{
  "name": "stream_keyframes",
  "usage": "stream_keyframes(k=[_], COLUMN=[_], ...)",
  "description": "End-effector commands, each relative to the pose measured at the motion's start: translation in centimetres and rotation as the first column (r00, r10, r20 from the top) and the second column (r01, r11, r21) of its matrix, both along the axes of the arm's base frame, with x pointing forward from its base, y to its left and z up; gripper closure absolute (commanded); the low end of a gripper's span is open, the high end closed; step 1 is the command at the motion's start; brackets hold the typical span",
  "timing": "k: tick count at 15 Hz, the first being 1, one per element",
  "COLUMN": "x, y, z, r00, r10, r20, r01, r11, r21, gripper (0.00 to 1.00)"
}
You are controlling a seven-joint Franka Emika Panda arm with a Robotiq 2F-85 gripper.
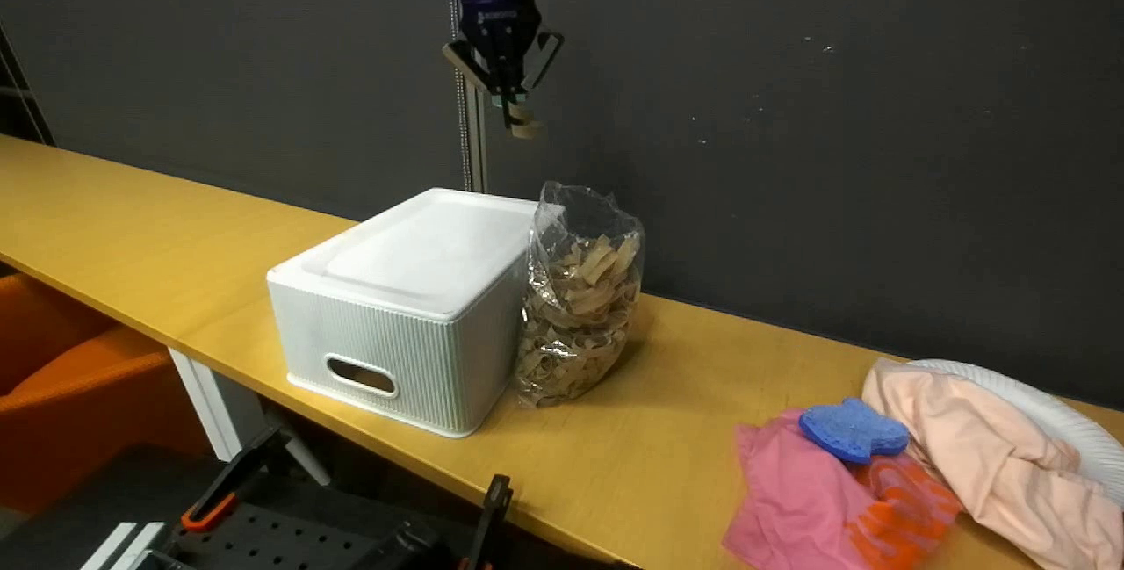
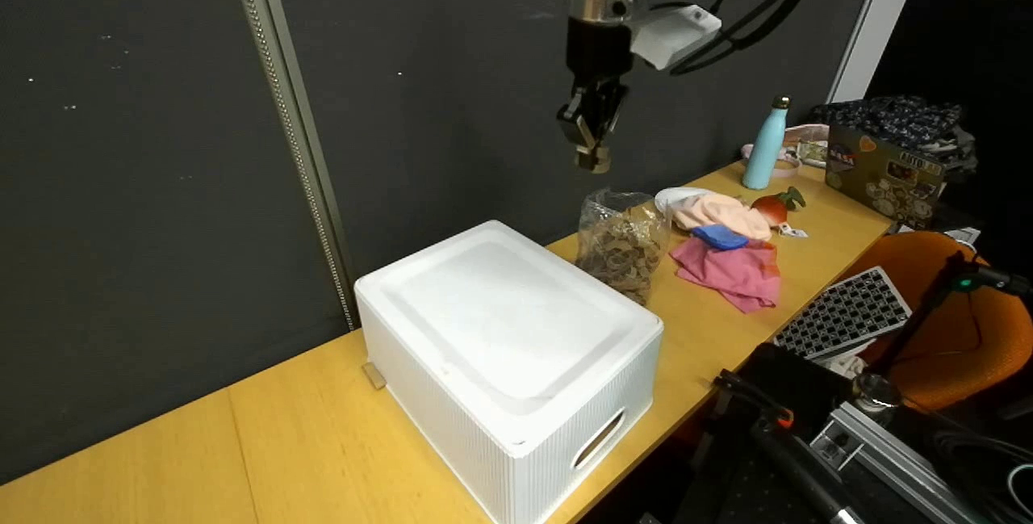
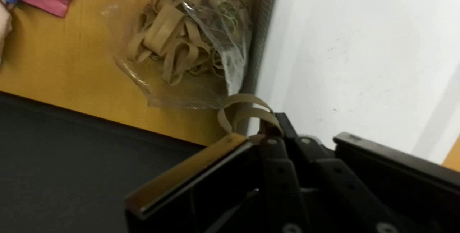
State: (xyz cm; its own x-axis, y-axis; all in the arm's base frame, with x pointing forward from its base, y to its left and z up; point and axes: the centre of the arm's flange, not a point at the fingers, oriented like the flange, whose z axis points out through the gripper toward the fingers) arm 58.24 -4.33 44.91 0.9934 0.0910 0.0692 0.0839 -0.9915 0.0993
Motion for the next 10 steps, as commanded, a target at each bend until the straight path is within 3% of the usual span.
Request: stream_keyframes(k=[1, 6, 10], x=[-1.7, -3.3, -2.3], y=[-3.7, -7.3, -9.1], z=[-2.1, -6.4, -7.8], r00=[0.998, 0.989, 0.985], r10=[-0.066, -0.13, -0.159], r20=[-0.024, -0.075, -0.073], r01=[0.066, 0.131, 0.159], r11=[0.998, 0.991, 0.987], r21=[-0.008, 0.007, -0.004], gripper=[0.99, 0.99, 0.99])
